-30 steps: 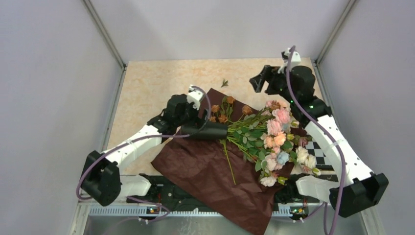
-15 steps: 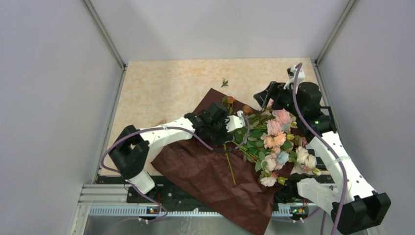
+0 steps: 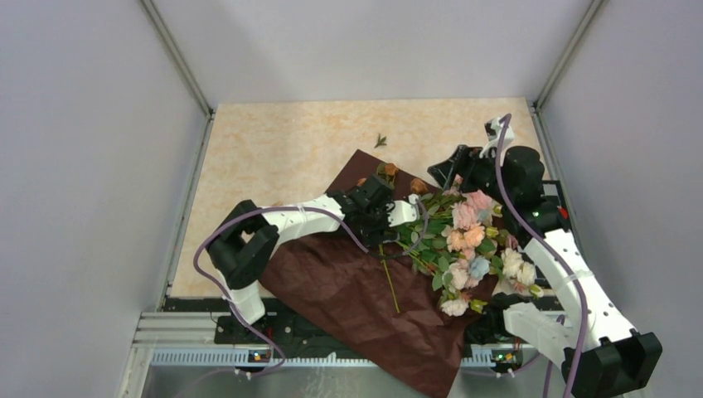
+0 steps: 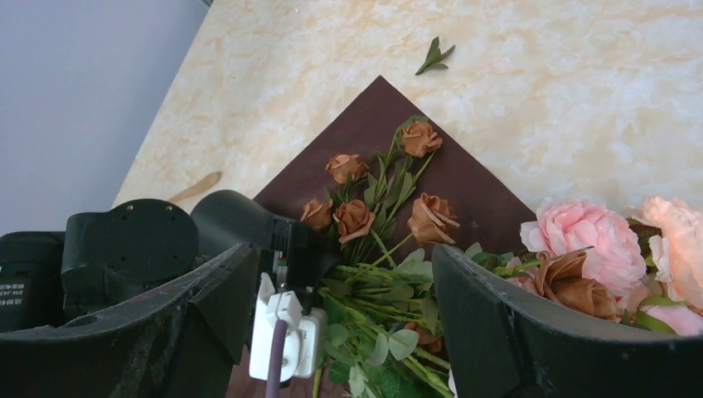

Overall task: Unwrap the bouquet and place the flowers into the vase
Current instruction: Pick up the vase from the wrapping paper.

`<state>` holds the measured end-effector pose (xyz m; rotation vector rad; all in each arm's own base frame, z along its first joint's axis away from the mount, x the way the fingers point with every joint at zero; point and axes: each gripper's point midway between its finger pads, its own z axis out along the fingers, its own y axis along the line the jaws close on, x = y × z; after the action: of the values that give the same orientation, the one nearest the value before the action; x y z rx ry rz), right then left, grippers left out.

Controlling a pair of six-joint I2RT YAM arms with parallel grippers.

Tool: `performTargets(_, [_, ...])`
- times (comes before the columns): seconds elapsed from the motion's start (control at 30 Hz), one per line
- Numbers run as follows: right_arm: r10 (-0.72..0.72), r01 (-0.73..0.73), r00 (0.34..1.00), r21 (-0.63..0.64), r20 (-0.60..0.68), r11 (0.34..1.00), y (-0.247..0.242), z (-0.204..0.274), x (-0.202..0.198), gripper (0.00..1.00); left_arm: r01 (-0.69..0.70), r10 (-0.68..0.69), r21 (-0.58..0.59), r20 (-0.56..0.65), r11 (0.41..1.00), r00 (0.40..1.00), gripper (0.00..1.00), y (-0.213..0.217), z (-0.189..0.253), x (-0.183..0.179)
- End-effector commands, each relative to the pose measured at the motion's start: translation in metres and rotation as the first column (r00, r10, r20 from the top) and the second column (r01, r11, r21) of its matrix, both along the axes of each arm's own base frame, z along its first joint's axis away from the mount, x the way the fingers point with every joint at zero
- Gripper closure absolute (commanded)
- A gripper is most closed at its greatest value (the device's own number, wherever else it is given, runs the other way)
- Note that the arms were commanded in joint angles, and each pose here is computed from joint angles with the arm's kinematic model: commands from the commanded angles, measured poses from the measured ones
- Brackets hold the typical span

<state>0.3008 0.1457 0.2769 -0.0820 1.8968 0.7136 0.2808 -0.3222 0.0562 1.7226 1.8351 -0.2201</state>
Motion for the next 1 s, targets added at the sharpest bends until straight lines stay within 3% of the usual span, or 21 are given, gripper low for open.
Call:
performTargets(0.0, [0.001,-0.002,0.999,0.032,0.051,0.999,-0.001,0.012,-0.001,0.22,0.013,-0.011,-0.048,0.038,0.999,0.999,0.07,-0.02,0.012,0.016])
performTargets(0.2, [0.003,-0.004,0.999,0.03,0.05,1.0,-0.001,0.01,-0.003,0.23,-0.007,0.007,-0.026,-0.002,1.0,1.0,0.32,-0.016,-0.003,0.012])
performTargets(0.4, [-0.002,0.0,0.998,0.031,0.062,1.0,-0.002,0.015,-0.005,0.23,-0.019,0.02,-0.066,0.005,0.998,1.0,0.66,-0.017,0.009,0.01])
performTargets(0.5, [-0.003,0.001,0.998,0.037,0.068,0.999,-0.002,0.02,-0.006,0.24,-0.033,0.037,-0.116,0.034,0.993,0.999,0.75,-0.02,0.027,0.013])
performTargets(0.63, [-0.02,0.015,0.995,0.049,0.093,0.999,-0.005,0.033,-0.01,0.23,-0.069,0.081,-0.221,0.045,0.973,0.996,1.0,-0.025,0.057,0.018])
performTargets(0.97, [-0.039,0.031,0.99,0.065,0.137,0.997,-0.011,0.064,-0.02,0.24,-0.122,0.164,-0.505,0.04,0.855,0.986,1.0,-0.025,0.115,0.023])
